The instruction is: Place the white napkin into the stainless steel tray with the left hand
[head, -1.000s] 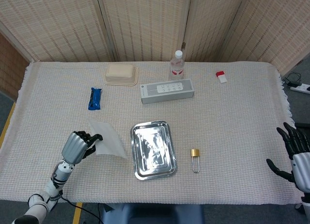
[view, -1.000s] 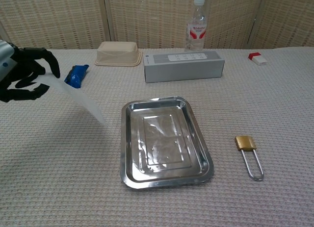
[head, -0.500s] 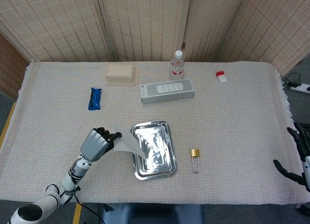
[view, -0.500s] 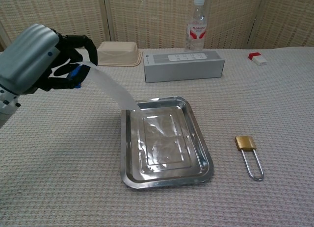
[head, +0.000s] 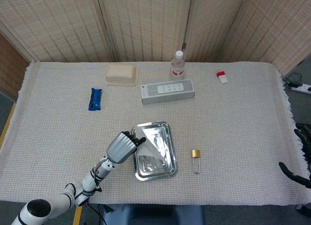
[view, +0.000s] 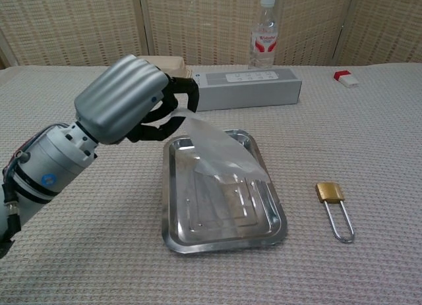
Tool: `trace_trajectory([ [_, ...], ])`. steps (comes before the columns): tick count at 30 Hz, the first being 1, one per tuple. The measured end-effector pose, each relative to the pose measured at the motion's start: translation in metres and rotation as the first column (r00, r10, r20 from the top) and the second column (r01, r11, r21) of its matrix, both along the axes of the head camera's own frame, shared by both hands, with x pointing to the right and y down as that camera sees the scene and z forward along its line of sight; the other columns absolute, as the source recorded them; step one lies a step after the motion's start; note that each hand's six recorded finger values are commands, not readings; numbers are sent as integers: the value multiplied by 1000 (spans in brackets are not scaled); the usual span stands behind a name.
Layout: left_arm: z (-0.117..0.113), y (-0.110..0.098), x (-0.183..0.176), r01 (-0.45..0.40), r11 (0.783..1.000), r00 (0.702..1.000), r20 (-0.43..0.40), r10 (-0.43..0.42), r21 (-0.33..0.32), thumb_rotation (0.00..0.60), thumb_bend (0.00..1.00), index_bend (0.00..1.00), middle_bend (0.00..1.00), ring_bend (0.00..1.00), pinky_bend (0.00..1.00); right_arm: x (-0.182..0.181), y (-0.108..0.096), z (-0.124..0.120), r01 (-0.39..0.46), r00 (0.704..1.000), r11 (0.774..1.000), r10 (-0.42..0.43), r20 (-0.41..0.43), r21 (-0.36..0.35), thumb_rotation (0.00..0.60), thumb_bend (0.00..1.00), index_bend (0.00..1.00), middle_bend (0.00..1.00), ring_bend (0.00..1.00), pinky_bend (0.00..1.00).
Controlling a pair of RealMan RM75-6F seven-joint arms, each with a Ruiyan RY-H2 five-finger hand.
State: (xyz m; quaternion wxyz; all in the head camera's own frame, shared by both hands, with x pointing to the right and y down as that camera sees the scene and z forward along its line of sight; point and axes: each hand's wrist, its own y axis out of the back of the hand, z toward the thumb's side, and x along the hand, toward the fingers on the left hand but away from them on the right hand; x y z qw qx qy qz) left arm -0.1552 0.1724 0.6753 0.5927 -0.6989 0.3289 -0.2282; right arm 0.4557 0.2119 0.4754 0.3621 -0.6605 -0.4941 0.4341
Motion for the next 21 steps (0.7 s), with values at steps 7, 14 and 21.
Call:
trace_trajectory([
  [7,-1,8,-11,8,1000,999,31,-9,30,600,601,559,1000,1000,1000,-2,1,1,7,1000,1000,-7,-3,-4,600,317,0,0,0,0],
  [14,-6,26,-22,26,1000,999,23,-26,-3,600,601,564,1000,1000,1000,-4,2,0,8,1000,1000,-8,-4,5,600,317,0,0,0,0],
  [21,10,43,-10,-3,1000,998,69,5,-27,600,601,564,1000,1000,1000,-4,4,-3,10,1000,1000,-11,7,13,600,317,0,0,0,0],
])
